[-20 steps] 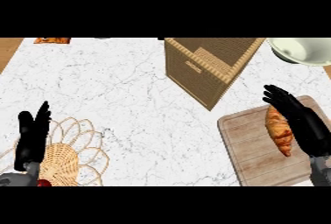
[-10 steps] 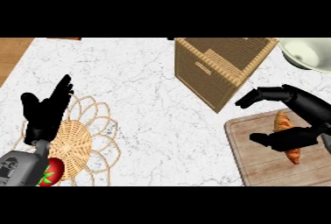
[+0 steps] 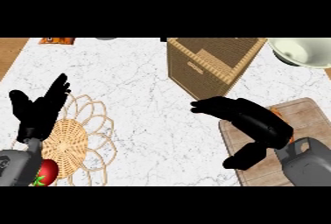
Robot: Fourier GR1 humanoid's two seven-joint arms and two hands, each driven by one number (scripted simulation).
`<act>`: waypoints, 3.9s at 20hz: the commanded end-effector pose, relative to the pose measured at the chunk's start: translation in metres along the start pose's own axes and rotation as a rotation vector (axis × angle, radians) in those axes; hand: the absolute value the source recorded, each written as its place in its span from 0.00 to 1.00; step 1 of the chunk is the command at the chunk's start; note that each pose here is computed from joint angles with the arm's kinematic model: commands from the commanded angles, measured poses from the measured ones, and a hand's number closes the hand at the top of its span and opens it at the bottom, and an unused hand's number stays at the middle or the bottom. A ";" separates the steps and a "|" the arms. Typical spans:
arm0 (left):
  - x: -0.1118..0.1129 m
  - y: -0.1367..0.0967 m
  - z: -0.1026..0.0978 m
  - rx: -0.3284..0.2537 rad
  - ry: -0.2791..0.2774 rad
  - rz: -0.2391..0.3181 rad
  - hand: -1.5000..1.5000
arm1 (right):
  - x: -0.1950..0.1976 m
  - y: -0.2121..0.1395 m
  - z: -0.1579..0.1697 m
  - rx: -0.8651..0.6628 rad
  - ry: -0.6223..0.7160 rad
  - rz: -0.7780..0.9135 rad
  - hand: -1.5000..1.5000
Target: Pick the croissant from the cutting board and place it in the basket
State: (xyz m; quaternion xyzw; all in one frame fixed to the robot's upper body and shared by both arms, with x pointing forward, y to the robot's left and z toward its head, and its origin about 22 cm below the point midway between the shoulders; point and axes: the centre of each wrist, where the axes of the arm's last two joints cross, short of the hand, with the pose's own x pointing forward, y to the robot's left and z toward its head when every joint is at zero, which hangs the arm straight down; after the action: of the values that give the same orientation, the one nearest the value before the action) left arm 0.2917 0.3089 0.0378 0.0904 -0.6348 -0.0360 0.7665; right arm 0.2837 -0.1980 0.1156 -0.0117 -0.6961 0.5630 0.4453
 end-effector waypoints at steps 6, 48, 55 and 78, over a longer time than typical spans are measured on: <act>-0.002 -0.002 -0.001 -0.003 0.003 -0.012 0.50 | 0.056 -0.087 -0.014 0.026 0.446 0.617 0.00; -0.003 0.012 0.009 -0.009 0.005 0.005 0.50 | -0.053 -0.059 0.082 0.122 0.469 0.194 0.00; -0.016 0.004 0.010 0.000 -0.004 0.000 0.50 | -0.090 -0.044 0.066 0.204 0.561 0.268 0.00; -0.010 0.006 -0.004 -0.006 -0.012 0.015 0.50 | -0.126 -0.026 0.079 0.297 0.489 0.219 0.00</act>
State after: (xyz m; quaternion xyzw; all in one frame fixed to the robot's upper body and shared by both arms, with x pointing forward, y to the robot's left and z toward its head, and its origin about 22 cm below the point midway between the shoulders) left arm 0.2895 0.3117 0.0395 0.0845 -0.6358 -0.0337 0.7665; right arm 0.3236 -0.3418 0.0797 -0.1735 -0.4617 0.6831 0.5385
